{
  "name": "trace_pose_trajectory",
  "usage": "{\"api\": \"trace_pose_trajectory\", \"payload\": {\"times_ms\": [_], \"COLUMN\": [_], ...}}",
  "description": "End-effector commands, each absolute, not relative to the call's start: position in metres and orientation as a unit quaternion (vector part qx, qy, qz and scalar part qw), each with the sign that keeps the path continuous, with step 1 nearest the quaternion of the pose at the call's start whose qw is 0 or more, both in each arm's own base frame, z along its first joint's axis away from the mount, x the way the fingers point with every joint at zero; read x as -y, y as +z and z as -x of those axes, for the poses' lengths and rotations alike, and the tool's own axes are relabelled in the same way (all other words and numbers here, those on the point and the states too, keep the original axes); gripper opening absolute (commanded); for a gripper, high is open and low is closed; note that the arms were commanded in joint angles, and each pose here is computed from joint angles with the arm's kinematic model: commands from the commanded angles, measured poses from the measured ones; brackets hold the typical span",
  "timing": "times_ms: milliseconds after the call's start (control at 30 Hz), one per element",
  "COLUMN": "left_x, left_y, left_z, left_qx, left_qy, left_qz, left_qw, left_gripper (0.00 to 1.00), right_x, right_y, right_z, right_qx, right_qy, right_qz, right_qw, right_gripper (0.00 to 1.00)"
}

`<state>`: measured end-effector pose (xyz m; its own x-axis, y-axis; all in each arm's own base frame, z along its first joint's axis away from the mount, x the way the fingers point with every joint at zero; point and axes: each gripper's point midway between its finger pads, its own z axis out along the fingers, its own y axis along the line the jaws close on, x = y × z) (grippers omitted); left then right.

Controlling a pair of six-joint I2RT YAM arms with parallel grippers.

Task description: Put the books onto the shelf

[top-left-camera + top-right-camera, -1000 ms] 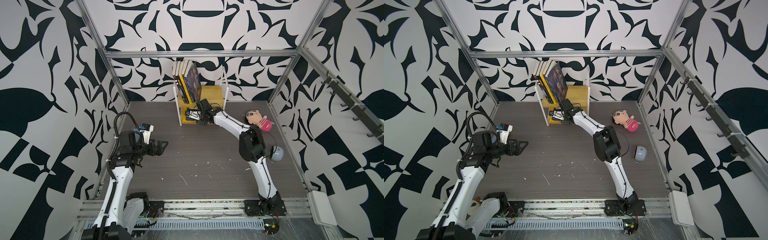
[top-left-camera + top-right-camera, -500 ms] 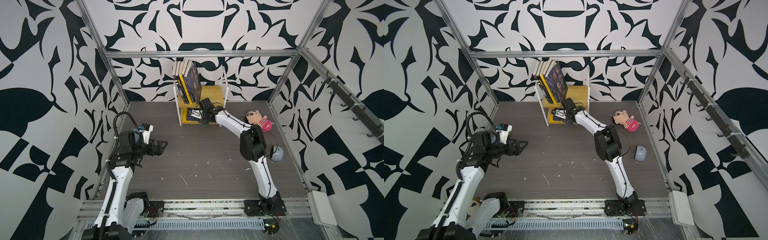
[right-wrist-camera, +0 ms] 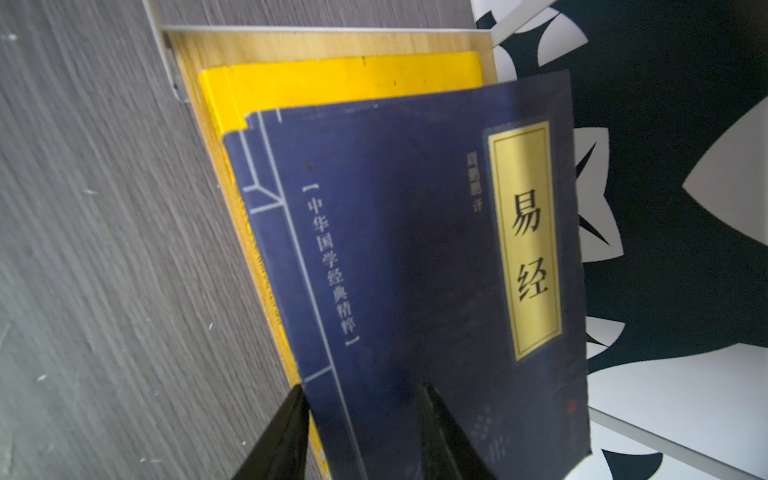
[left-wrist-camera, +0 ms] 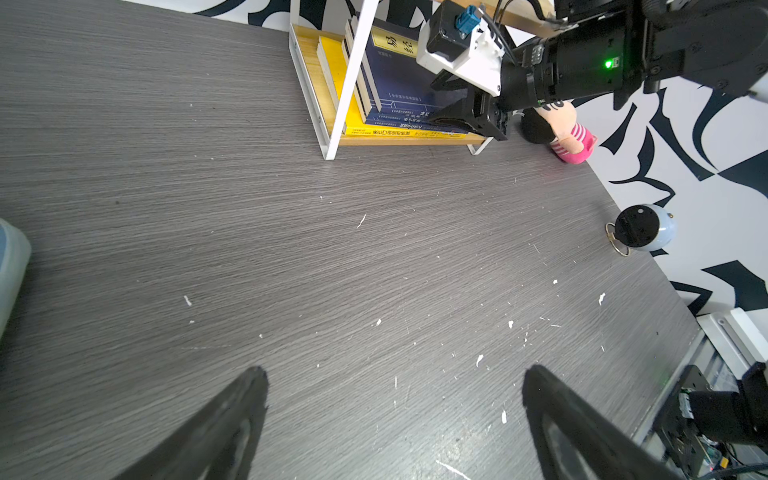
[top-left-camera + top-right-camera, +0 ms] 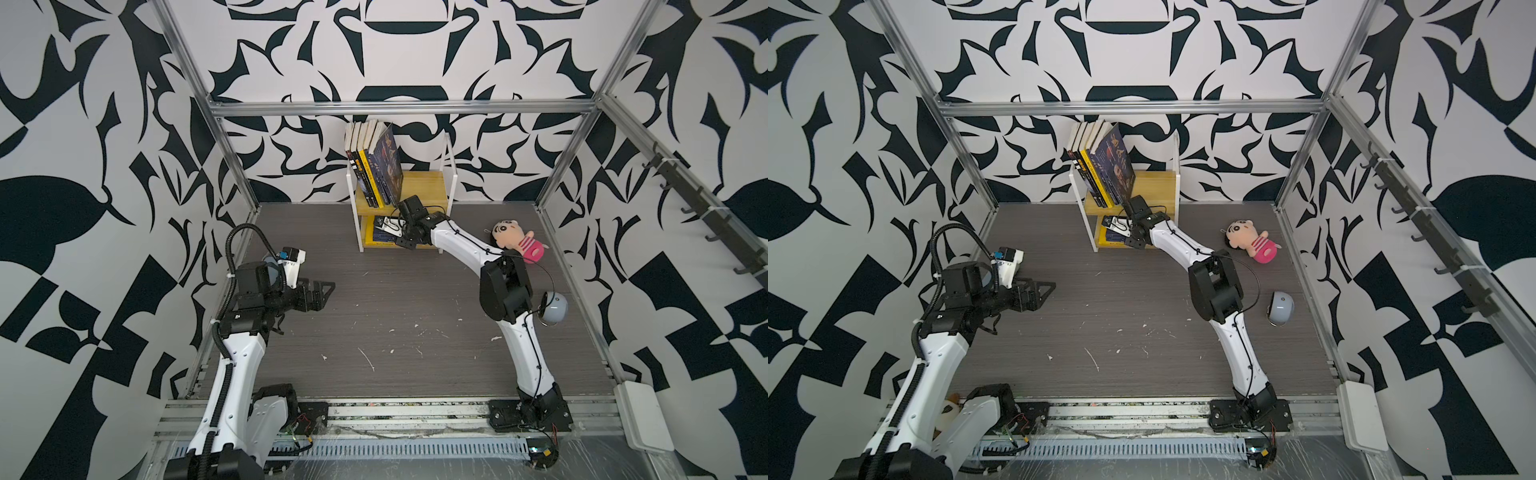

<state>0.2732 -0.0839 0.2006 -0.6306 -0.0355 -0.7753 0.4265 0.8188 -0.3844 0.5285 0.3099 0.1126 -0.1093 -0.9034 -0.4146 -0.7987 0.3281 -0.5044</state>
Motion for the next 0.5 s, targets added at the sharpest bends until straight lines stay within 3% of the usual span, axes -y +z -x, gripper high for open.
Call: {"api": "trace_pose_trajectory", "payload": {"times_ms": [0,233,467], "left_x": [0.085,0.084,0.082], "left_y": [0.199,0.198,0.201], "left_z": [-0.27,-0.271,-0.276], "left_qx": [-0.857,-0.857,-0.86], "left_qy": [-0.284,-0.282,-0.265], "left_qz": [-0.119,-0.119,-0.126], "left_qw": [0.413,0.414,0.417], "left_gripper": [1.0,1.0,1.0], "right_x": [-0.323,-0.327,-0.334], "right_y": [0.157,0.16,0.183], "right_z": [-0.548,-0.551,-0.523], "right_qx": [-0.73,-0.731,-0.726], "right_qy": [-0.077,-0.07,-0.039], "right_qz": [0.543,0.535,0.549], "right_qw": [0.408,0.418,0.413], "right_gripper": [0.42,0.36,0.51]}}
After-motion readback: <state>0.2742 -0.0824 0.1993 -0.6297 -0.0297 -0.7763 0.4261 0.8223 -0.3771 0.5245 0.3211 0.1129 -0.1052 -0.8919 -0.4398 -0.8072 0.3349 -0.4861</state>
